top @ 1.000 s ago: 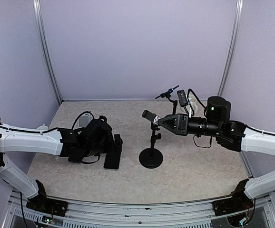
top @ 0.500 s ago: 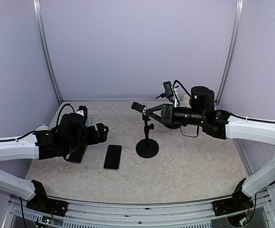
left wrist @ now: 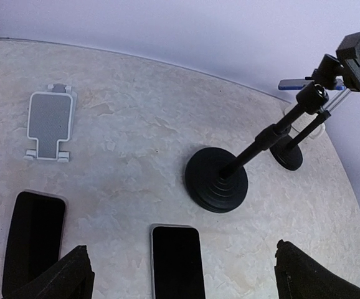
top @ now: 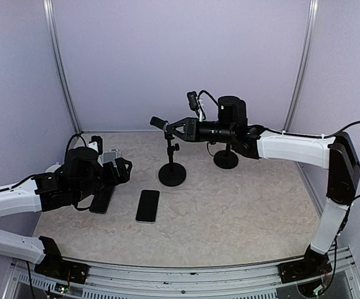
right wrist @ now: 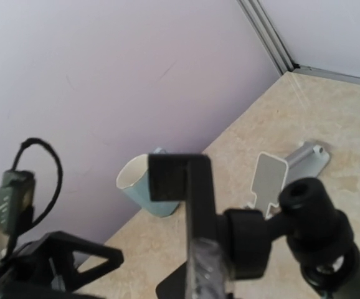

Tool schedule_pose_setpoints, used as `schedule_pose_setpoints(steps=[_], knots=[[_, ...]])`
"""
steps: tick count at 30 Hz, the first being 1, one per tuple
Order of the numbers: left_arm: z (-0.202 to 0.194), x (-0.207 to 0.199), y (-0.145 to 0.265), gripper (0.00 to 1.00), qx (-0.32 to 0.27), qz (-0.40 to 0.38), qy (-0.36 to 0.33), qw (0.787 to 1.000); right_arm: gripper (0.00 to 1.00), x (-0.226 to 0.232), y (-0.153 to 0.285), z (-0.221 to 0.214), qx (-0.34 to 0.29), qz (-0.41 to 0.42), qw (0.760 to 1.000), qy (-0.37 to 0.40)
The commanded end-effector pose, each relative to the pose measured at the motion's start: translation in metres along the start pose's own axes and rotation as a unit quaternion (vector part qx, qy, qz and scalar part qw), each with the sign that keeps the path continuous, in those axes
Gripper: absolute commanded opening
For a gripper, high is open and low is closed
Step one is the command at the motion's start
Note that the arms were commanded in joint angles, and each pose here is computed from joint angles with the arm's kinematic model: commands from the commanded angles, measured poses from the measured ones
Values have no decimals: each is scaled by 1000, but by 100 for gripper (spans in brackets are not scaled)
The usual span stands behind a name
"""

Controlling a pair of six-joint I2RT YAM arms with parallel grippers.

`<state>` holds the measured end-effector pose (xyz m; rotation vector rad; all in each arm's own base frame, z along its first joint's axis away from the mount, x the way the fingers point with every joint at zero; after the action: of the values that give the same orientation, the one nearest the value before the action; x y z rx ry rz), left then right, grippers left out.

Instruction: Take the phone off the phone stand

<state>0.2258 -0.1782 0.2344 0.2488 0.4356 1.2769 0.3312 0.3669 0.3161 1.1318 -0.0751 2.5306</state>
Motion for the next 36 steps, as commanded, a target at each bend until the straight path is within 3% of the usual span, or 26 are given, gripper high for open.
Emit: schedule_pose_setpoints(steps=[1, 11, 22, 27, 34, 36], knots=[[1, 4, 1, 99, -2, 1, -11, 1000, 0, 22, -15, 35, -43, 65, 996, 42], [4, 7, -2, 99, -7, 4, -18, 1000, 0, 1, -58, 51, -40, 75, 995, 43], [4, 15, -3, 99, -7, 17, -19, 1000, 0, -24, -77, 55, -39, 64, 997, 28], [5, 18, -4, 99, -6, 18, -18, 1000, 19, -28, -79, 55, -34, 66, 997, 23], [8, 17, -6, 99, -8, 14, -19, 1000, 61, -23, -72, 59, -40, 61, 997, 27], [9, 16, -7, 99, -7, 11, -19, 1000, 69, -21, -68, 61, -44, 58, 997, 29]])
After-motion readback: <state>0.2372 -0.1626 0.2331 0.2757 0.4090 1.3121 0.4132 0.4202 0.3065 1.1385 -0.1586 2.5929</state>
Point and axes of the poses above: each gripper's point midway between its finger pads, its own y axis back along the fingers, its own x axis along the line the jaws close on, z = x × y, the point moved 7 cm from there along y, back along the fingers, and after that the axes turned 14 degrees about -y, right-handed, at the moved point
